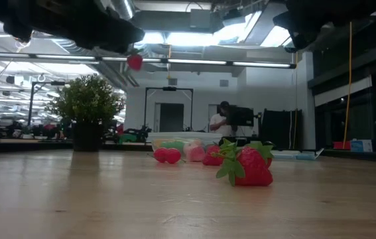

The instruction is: Pick and placing Produce into tupperware

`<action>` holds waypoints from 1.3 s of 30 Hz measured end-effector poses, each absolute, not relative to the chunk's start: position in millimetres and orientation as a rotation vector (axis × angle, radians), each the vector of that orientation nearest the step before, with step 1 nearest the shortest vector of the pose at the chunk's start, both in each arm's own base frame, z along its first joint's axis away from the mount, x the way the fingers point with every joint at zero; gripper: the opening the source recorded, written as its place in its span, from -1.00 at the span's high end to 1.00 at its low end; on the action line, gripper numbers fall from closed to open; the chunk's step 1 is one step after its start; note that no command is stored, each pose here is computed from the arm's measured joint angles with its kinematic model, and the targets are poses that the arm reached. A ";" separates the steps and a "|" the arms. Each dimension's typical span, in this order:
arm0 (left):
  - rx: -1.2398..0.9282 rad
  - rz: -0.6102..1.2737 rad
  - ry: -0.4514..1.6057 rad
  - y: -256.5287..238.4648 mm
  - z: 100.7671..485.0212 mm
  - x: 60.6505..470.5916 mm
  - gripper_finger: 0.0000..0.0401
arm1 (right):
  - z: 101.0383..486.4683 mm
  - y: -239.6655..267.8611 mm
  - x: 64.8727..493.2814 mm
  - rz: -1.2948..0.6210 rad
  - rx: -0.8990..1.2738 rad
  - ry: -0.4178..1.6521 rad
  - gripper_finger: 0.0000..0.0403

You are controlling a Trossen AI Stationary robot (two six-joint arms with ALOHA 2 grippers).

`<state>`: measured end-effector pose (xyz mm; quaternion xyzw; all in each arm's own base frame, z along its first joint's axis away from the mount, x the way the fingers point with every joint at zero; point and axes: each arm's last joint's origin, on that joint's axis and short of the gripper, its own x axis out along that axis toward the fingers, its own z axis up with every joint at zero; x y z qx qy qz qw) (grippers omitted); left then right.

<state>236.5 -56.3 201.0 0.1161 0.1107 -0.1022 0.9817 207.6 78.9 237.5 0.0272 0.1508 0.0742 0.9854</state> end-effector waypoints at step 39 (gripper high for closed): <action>0.119 0.333 0.185 32.2 175.8 256.9 1.00 | 239.6 79.1 208.1 0.155 0.034 0.279 0.25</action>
